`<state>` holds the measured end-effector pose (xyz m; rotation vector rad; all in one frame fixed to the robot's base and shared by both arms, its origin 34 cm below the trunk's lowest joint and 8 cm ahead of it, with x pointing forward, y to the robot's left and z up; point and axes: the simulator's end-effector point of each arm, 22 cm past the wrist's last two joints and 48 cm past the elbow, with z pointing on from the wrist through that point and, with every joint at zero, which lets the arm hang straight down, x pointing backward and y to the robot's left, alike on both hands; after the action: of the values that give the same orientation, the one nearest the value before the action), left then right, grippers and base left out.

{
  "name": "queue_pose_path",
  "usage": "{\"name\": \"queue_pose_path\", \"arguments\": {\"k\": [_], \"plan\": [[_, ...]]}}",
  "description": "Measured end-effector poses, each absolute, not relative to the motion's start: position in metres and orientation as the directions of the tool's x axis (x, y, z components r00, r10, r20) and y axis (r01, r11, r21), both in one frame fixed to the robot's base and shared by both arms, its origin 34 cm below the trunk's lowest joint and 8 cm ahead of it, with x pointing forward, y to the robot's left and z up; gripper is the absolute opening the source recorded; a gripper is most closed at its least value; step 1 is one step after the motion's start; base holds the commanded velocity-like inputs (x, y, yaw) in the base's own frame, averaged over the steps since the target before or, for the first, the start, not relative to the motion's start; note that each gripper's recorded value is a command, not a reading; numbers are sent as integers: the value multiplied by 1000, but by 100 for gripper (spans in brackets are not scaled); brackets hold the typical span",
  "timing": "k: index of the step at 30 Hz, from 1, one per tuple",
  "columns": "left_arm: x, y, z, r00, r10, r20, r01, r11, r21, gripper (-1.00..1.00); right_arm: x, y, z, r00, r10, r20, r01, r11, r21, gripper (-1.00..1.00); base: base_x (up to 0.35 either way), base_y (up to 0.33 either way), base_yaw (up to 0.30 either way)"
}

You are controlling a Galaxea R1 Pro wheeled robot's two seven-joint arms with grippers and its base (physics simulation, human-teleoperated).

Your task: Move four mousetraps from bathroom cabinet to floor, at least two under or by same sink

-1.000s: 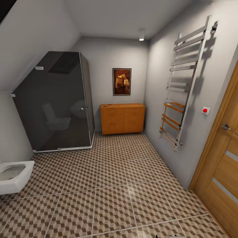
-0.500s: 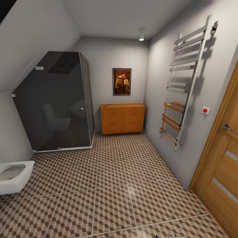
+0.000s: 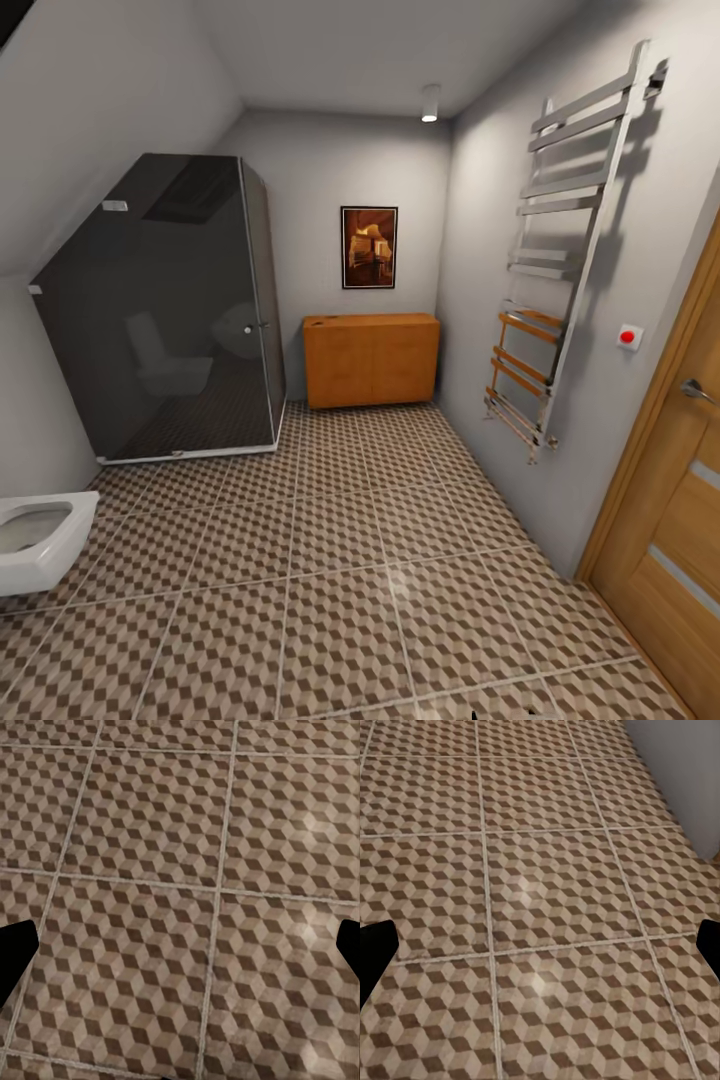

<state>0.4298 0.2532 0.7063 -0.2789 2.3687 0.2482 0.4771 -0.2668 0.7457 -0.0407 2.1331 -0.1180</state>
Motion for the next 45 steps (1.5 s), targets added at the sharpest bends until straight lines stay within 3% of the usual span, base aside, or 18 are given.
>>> {"name": "queue_pose_path", "arguments": {"k": [45], "plan": [[430, 264, 706, -712, -125, -691, -275, 955, 111, 100, 477, -266, 746, -535, -77, -841, 18, 995, -103, 100, 320, 0, 0]]}}
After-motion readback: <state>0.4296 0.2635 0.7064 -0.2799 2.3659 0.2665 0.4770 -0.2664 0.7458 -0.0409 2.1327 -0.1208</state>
